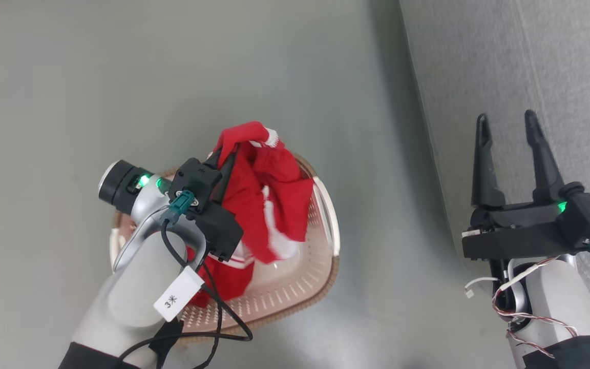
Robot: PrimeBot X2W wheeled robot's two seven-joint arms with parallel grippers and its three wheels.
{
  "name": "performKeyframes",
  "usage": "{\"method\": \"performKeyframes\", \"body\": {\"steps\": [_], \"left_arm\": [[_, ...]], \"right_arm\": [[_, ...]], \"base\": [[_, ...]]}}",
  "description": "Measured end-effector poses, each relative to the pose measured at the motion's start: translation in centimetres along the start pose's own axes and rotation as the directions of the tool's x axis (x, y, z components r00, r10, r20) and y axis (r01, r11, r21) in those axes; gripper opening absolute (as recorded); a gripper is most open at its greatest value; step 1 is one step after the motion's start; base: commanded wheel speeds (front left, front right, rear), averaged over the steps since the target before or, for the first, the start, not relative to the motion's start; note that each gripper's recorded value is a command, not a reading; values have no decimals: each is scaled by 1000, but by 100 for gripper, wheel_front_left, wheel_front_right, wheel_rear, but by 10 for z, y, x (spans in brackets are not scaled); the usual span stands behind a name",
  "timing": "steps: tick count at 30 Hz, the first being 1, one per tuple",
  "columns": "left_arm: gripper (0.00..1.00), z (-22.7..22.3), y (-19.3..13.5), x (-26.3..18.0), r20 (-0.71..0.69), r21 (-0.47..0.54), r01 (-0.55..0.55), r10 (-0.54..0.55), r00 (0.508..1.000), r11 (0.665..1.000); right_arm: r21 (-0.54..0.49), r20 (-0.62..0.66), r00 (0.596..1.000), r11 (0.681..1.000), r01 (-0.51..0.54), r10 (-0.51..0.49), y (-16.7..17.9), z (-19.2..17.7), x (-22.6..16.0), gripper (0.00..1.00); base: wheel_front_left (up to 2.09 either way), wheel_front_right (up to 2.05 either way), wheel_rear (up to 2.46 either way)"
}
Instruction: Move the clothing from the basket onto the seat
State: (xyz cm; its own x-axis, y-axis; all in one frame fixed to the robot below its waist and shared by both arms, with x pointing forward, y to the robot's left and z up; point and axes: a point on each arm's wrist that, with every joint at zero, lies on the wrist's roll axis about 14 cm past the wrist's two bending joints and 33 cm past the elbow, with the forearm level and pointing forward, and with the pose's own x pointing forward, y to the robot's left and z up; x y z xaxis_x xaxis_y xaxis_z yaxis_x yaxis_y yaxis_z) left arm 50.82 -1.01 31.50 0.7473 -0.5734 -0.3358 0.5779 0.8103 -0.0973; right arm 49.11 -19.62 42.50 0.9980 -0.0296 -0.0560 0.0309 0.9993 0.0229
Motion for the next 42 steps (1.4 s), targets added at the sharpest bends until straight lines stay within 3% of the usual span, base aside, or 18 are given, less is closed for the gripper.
{"method": "performKeyframes", "body": {"steps": [11,24,31,42], "left_arm": [[0,104,8,-33,222,67,-50,34,975,997],[0,198,8,-92,407,124,-124,64,911,984],[0,229,-12,-120,466,166,-123,32,884,978],[0,241,-47,-165,508,176,-98,-5,862,979]], "right_arm": [[26,60,994,996,-88,86,26,37,-8,100],[20,127,975,982,-186,182,55,80,-36,100],[13,137,967,976,-218,215,64,89,-60,100],[-4,161,949,962,-273,270,80,99,-106,100]], "base": [[0,0,0],[0,0,0],[0,0,0],[0,0,0]]}}
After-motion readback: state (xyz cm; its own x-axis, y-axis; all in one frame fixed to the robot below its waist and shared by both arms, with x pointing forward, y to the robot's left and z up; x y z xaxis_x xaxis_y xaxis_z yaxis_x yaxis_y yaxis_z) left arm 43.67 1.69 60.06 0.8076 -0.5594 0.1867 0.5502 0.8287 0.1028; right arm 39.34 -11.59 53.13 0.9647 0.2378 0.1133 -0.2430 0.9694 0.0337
